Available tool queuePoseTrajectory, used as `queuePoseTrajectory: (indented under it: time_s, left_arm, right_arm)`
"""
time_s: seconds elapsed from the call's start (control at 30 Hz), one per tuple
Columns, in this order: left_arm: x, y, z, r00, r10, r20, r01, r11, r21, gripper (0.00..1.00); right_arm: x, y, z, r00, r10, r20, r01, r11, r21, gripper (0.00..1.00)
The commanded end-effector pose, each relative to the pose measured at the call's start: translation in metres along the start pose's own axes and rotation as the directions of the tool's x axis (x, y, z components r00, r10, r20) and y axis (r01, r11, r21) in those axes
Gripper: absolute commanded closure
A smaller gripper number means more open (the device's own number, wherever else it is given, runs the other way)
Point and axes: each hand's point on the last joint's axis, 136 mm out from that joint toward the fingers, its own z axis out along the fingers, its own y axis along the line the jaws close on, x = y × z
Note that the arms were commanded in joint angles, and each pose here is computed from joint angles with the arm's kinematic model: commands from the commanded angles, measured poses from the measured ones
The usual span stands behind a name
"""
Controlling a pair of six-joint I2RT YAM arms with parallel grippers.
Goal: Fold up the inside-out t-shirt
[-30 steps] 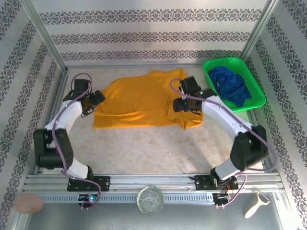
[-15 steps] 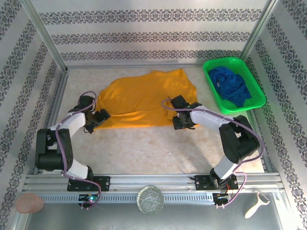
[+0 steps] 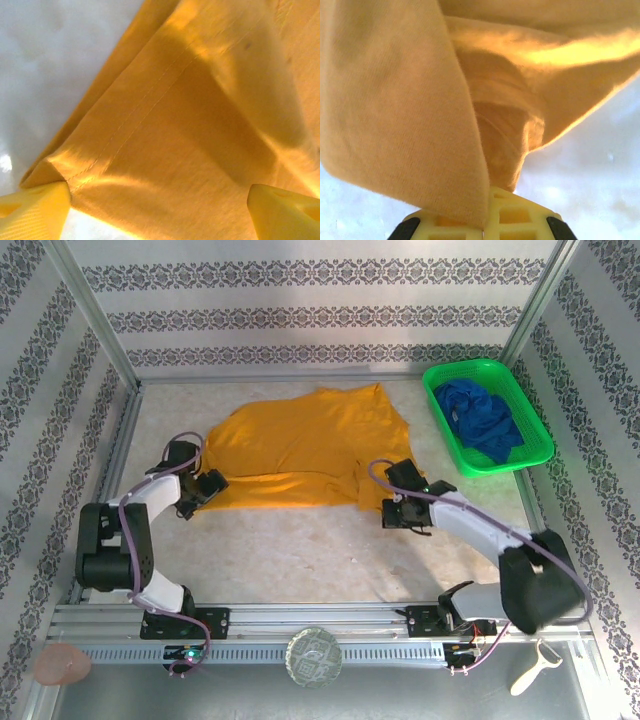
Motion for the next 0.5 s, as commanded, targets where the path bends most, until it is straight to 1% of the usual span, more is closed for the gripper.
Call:
queuePoseTrajectory:
  time_s: [0.0, 0.03, 0.07, 0.1, 0.2, 0.3, 0.4, 0.47]
  left_arm:
    - [0.013, 0.019, -0.011, 1.000, -0.025, 0.006, 0.026, 0.998, -0.059, 0.08]
    - [0.014, 0.019, -0.014, 1.000, -0.026, 0.011, 0.027, 0.998, -0.050, 0.08]
    - [0.014, 0.018, -0.018, 1.000, -0.022, 0.016, 0.023, 0.999, -0.045, 0.08]
    - [0.014, 0.017, -0.021, 1.000, -0.020, 0.021, 0.021, 0.999, -0.037, 0.08]
    - [0.012, 0.015, -0.028, 0.999, 0.000, 0.033, 0.001, 1.000, -0.027, 0.08]
    - [0.011, 0.014, -0.030, 0.999, 0.011, 0.041, -0.010, 1.000, -0.022, 0.08]
    - [0.009, 0.011, -0.030, 0.999, 0.010, 0.040, -0.010, 1.000, -0.014, 0.08]
    - [0.008, 0.010, -0.030, 0.999, 0.010, 0.040, -0.010, 1.000, -0.013, 0.08]
  right_arm:
    - [0.024, -0.016, -0.002, 0.993, 0.110, -0.036, -0.110, 0.994, 0.005, 0.96]
    - [0.024, -0.022, -0.003, 0.992, 0.122, -0.026, -0.121, 0.992, 0.023, 0.74]
    - [0.021, -0.025, -0.008, 0.992, 0.123, -0.016, -0.122, 0.992, 0.040, 0.57]
    - [0.018, -0.025, -0.013, 0.993, 0.116, -0.004, -0.115, 0.992, 0.049, 0.53]
    - [0.003, -0.015, -0.035, 0.995, 0.071, 0.071, -0.074, 0.996, 0.046, 0.54]
    - [-0.007, 0.004, -0.049, 0.995, -0.010, 0.101, 0.005, 0.999, 0.053, 0.56]
    - [-0.011, 0.029, -0.048, 0.991, -0.098, 0.095, 0.092, 0.994, 0.065, 0.58]
    - [-0.012, 0.045, -0.038, 0.987, -0.144, 0.075, 0.138, 0.987, 0.079, 0.59]
